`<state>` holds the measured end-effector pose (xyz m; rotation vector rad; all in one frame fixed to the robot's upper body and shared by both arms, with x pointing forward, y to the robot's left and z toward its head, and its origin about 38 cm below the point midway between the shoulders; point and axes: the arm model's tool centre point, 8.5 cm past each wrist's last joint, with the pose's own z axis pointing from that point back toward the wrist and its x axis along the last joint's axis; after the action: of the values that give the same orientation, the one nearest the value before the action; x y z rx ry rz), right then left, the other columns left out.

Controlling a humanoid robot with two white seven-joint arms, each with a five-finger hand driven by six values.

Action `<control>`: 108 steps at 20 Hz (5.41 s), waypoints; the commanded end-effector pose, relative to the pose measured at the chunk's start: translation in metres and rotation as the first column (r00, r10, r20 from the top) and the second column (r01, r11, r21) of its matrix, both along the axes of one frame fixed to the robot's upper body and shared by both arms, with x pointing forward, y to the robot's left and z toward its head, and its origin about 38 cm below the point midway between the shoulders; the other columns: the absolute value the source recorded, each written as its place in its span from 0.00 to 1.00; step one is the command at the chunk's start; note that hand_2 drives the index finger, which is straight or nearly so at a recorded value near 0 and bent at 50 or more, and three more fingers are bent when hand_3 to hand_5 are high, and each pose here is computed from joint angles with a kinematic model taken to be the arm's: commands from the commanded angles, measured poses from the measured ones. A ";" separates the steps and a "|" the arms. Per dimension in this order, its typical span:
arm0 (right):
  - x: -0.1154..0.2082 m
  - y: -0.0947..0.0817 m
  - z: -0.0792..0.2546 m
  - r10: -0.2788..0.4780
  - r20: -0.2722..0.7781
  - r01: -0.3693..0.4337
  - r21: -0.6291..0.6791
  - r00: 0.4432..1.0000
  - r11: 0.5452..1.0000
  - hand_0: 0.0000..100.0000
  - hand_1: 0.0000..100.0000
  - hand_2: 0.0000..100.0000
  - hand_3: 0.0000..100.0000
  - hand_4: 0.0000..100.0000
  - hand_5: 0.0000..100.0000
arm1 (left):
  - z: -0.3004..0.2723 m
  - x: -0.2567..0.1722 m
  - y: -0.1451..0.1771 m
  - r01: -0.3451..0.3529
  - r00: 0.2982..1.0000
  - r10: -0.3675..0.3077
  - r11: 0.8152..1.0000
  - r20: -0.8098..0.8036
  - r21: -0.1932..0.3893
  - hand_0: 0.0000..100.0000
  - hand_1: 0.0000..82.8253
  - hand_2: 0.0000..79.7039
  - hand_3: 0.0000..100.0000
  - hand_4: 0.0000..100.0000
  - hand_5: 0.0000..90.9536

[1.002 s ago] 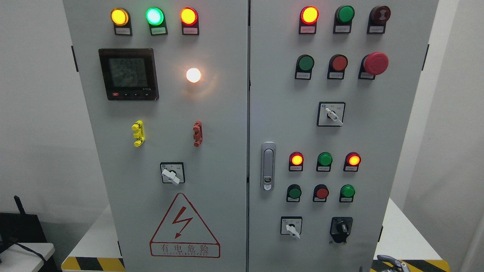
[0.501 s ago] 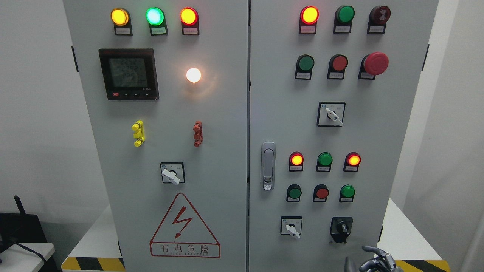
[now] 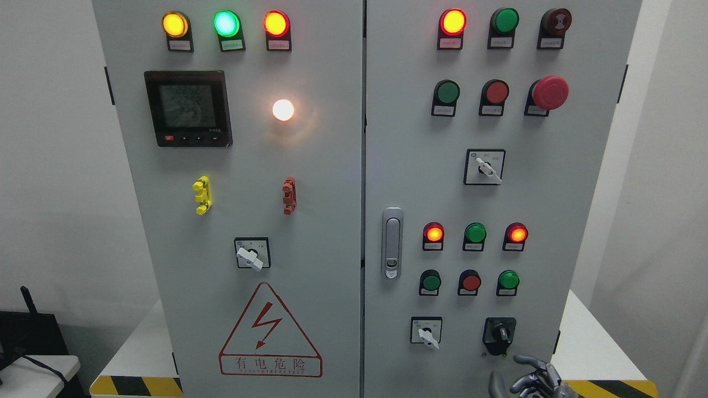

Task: Trip black knob to open circuit
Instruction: 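Raise the right hand up toward the black rotary knob, then close the right hand's fingers around the black rotary knob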

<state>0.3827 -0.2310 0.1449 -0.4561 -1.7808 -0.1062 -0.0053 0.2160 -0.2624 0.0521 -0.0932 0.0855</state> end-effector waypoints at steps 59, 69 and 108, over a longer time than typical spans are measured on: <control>0.046 0.010 -0.001 -0.035 -0.074 0.038 0.035 0.997 0.999 0.34 0.77 0.45 0.79 0.86 0.97 | 0.000 0.005 0.000 0.034 0.999 -0.034 0.999 0.007 -0.001 0.12 0.47 0.00 0.00 0.00 0.00; 0.047 0.010 0.000 -0.037 -0.080 0.040 0.036 0.996 0.999 0.35 0.78 0.47 0.81 0.87 0.98 | 0.000 0.005 0.000 0.034 0.999 -0.034 0.999 0.007 -0.001 0.12 0.47 0.00 0.00 0.00 0.00; 0.049 0.008 0.005 -0.040 -0.067 0.043 0.043 0.997 0.998 0.46 0.74 0.55 0.87 0.89 0.98 | 0.000 0.005 0.000 0.033 0.999 -0.033 0.999 0.007 -0.001 0.12 0.47 0.00 0.00 0.00 0.00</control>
<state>0.4307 -0.2274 0.1476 -0.4700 -1.6940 -0.1671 -0.0053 0.2161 -0.2624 0.0523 -0.0932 0.0855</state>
